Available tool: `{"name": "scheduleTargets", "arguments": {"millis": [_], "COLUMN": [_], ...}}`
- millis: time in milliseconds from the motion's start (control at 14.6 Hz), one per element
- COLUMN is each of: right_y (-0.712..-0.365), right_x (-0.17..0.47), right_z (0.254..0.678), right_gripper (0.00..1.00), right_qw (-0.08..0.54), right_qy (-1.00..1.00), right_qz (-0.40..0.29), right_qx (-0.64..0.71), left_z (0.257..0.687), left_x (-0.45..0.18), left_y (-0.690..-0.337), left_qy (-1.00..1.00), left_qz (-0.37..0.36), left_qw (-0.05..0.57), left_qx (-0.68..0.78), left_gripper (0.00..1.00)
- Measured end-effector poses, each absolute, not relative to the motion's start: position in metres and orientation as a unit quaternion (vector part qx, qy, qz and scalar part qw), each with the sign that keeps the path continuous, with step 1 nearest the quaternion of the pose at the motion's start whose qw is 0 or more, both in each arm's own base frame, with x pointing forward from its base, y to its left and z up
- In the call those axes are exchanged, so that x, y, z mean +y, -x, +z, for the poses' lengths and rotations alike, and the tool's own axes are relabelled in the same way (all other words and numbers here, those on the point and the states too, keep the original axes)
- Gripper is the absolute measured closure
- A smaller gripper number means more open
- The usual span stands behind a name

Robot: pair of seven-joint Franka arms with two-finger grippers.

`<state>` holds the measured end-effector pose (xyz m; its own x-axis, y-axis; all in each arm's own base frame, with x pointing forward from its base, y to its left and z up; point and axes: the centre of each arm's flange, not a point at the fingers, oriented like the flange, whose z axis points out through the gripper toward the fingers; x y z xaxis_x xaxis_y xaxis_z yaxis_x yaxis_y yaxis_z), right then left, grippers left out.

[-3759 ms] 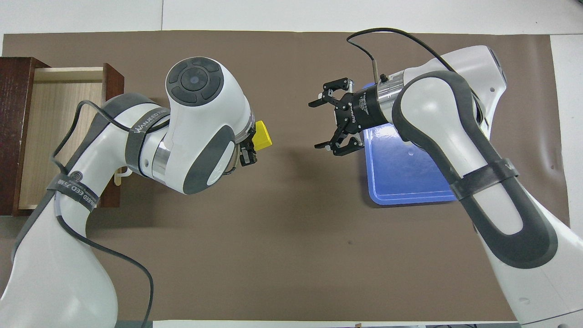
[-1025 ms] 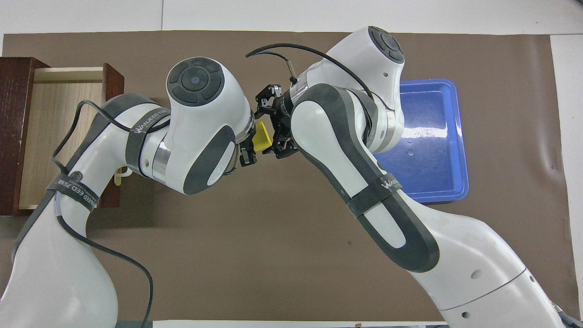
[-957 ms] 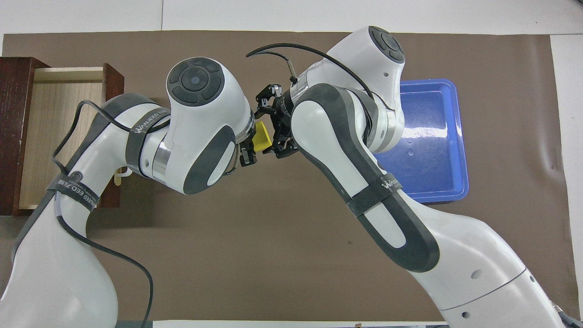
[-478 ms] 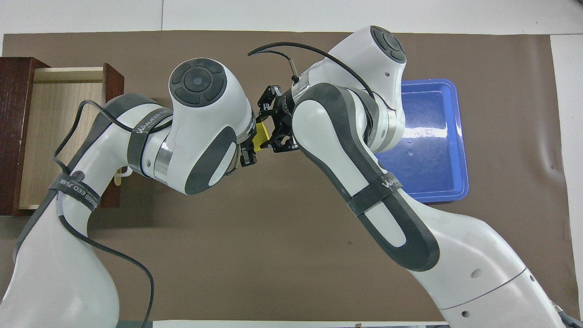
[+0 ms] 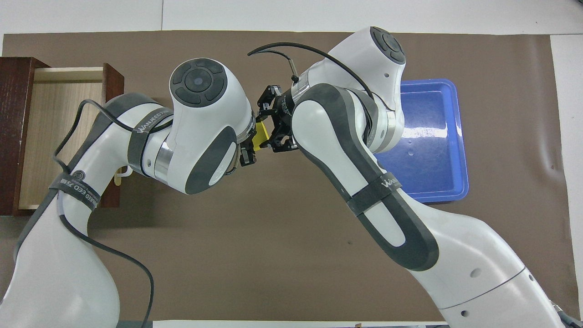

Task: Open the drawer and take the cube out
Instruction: 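Close the right gripper on the cube and open the left gripper, then carry the cube to the tray with the right gripper while the left gripper withdraws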

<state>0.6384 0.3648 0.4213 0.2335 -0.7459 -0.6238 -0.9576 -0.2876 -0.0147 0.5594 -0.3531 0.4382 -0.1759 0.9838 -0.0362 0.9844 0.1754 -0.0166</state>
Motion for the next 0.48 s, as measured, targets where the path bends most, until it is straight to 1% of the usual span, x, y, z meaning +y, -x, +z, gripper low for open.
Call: {"name": "scheduleTargets", "arguments": {"millis": [205, 273, 410, 478], "right_y": [-0.646, -0.647, -0.654, -0.663], "right_x": [0.358, 0.355, 0.343, 0.326], "right_z": [0.419, 0.419, 0.419, 0.42], "right_gripper": [0.45, 0.45, 0.45, 0.45], "right_qw": [0.211, 0.212, 0.216, 0.223], "right_qy": [0.752, 0.75, 0.743, 0.733], "right_qz": [0.252, 0.251, 0.249, 0.251], "right_qx": [0.572, 0.574, 0.582, 0.592], "left_z": [0.441, 0.443, 0.447, 0.448], "left_x": [-0.352, -0.349, -0.335, -0.323], "left_y": [-0.56, -0.561, -0.566, -0.571], "left_qy": [-0.64, -0.638, -0.63, -0.623], "left_qz": [-0.017, -0.017, -0.015, -0.014], "left_qw": [0.01, 0.01, 0.005, 0.0], "left_qx": [0.768, 0.77, 0.777, 0.782], "left_gripper": [0.09, 0.0, 0.0, 0.0]}}
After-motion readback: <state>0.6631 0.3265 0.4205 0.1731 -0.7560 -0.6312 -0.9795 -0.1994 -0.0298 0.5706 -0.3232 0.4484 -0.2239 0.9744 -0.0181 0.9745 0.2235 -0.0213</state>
